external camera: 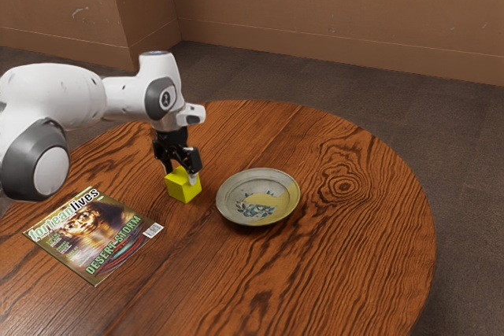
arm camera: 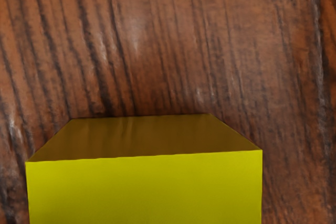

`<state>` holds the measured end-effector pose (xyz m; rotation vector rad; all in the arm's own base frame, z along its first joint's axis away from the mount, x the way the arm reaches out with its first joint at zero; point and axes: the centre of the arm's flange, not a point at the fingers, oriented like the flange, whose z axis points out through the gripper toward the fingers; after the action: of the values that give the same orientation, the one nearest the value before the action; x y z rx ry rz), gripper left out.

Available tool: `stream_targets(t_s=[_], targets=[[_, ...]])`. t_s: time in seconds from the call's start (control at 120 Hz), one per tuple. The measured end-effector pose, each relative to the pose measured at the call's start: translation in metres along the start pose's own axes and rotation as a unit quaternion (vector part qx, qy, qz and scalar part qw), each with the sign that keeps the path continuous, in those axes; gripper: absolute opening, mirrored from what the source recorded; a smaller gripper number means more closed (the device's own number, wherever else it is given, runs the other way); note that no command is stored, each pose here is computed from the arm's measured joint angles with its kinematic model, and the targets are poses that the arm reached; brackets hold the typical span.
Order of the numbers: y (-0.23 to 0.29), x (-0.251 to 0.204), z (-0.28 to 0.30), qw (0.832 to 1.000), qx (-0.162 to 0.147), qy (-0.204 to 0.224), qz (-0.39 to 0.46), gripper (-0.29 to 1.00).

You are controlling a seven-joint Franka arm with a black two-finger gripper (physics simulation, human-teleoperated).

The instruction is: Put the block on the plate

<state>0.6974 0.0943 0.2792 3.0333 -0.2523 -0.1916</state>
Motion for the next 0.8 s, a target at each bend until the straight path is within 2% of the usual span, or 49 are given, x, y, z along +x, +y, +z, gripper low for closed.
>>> stream_targets(t_s=[0.367, 0.8], targets=[[-0.005, 0.004, 0.024, 0.999, -0.017, 0.002, -0.029, 0.70], [-0.007, 0.005, 0.033, 0.999, -0.017, 0.000, -0.040, 0.45]])
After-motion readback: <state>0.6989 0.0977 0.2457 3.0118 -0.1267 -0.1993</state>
